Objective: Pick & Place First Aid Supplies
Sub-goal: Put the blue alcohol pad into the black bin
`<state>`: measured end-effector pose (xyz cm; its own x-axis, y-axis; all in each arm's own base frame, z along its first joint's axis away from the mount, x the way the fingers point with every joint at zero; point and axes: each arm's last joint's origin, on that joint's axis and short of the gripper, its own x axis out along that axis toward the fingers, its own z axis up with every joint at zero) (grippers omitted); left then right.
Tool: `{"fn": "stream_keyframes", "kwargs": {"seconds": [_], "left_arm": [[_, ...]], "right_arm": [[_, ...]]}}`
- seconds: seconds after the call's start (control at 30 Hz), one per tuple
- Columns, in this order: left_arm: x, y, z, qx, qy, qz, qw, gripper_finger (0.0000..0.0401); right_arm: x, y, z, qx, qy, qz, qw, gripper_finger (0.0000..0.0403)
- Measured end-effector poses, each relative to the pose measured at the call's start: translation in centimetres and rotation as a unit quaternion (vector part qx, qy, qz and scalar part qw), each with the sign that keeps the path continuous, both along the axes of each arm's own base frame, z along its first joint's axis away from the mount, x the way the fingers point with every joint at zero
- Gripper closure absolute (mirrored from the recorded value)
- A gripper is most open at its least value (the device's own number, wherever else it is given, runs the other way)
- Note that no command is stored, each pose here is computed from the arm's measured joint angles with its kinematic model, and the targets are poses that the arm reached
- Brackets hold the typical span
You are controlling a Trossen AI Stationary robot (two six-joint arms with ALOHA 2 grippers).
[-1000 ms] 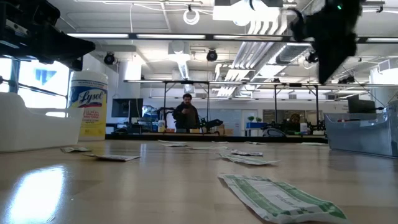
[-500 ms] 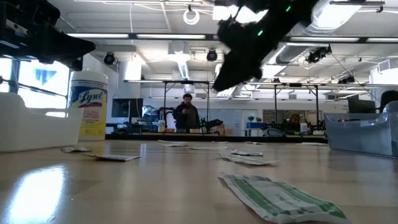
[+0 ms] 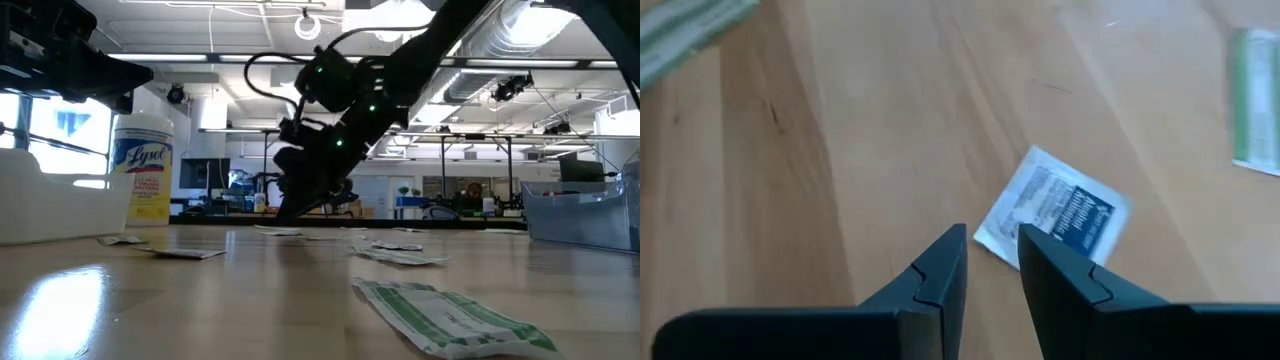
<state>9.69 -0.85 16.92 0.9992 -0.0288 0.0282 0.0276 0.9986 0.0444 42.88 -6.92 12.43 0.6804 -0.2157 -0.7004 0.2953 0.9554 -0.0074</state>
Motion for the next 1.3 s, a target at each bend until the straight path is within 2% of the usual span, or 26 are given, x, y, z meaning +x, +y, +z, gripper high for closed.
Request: {"fn": "stream_keyframes", "kwargs": {"seconds": [0.27,0.43,0.67,0.83,1.1,1.3], "left_arm": [[0.0,0.0,0.0,0.000,0.000,0.000,1.000,0.0400],[0.0,0.0,0.0,0.000,0.000,0.000,1.000,0.0400],[0.0,0.0,0.0,0.000,0.000,0.000,1.000,0.0400],[0.0,0.0,0.0,0.000,0.000,0.000,1.000,0.0400],[0.0,0.0,0.0,0.000,0.000,-0.001,1.000,0.0400],[0.0,0.0,0.0,0.000,0.000,-0.001,1.000,0.0400]], "right_arm": [[0.8,-1.2,-1.6,-0.014,0.011,0.040,0.999,0.0316],[0.9,-1.3,-2.2,-0.015,0.017,0.042,0.999,0.0316],[0.6,-1.2,-1.0,-0.014,0.011,0.040,0.999,0.0313],[0.8,-1.2,-0.2,-0.014,-0.007,0.044,0.999,0.0298],[0.9,-1.2,-1.6,0.006,-0.001,0.067,0.998,0.0285],[0.8,-1.2,-1.9,-0.005,0.006,0.066,0.998,0.0287]]}}
